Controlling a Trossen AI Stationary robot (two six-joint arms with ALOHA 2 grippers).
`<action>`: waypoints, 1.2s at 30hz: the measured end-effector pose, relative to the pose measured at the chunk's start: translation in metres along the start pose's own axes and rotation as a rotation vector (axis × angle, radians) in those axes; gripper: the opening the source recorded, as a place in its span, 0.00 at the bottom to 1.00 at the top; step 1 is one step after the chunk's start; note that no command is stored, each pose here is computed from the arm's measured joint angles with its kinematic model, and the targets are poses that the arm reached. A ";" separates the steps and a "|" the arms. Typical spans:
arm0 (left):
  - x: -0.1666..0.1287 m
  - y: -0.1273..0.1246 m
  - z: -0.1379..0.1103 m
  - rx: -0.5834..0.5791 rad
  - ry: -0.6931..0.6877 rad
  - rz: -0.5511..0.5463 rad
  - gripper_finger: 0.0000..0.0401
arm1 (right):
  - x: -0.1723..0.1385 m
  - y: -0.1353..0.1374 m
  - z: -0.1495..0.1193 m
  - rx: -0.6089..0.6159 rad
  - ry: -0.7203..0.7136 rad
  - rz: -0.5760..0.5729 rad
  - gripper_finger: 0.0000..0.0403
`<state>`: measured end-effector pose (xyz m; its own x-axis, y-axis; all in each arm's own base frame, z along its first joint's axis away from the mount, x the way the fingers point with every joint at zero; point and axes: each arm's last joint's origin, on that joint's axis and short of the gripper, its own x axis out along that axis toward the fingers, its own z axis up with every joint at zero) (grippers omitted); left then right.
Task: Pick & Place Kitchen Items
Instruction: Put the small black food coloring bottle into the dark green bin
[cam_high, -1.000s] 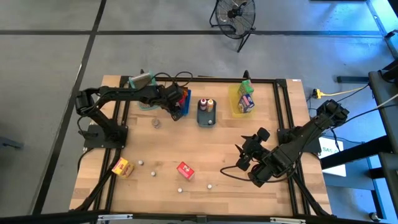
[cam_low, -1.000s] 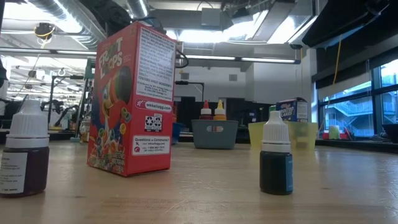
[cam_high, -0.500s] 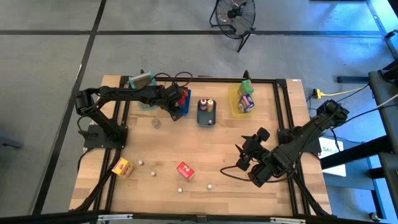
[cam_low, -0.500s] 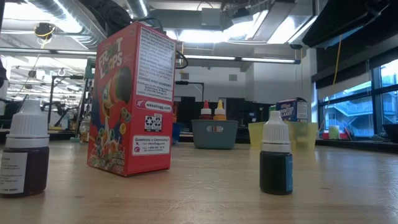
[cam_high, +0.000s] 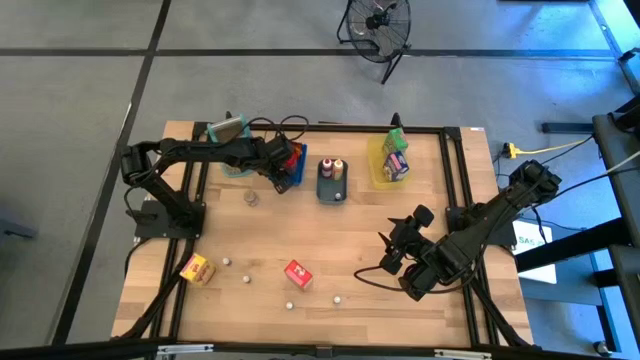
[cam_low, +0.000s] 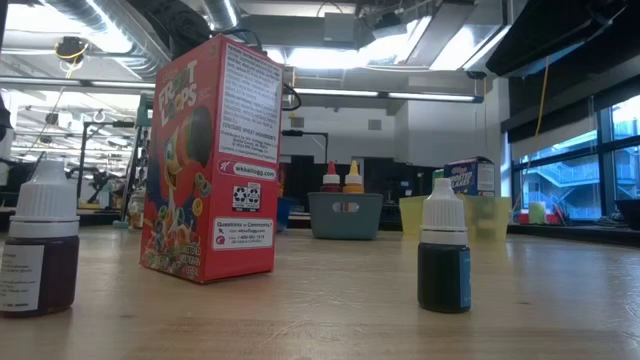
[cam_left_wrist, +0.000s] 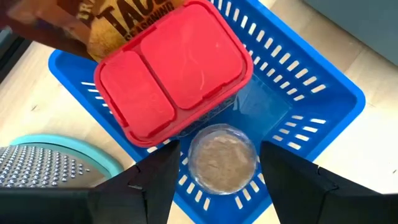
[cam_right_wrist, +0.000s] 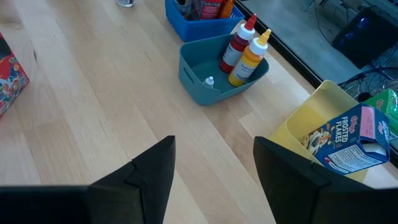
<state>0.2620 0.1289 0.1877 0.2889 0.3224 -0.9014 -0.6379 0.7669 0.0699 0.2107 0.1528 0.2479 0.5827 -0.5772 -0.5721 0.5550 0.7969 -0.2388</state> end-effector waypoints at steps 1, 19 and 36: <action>0.000 0.000 0.000 0.002 0.000 0.000 0.54 | 0.000 0.000 0.000 0.000 0.000 0.000 0.54; -0.055 -0.009 0.017 0.068 -0.195 -0.045 0.54 | 0.000 0.000 0.000 0.000 -0.002 -0.001 0.54; -0.145 -0.031 -0.021 0.094 -0.335 -0.243 0.54 | 0.003 0.002 -0.004 -0.055 0.240 0.108 0.54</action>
<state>0.2248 0.0465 0.3075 0.6489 0.2769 -0.7087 -0.4595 0.8850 -0.0749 0.2114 0.1532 0.2424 0.4757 -0.4345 -0.7648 0.4602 0.8639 -0.2046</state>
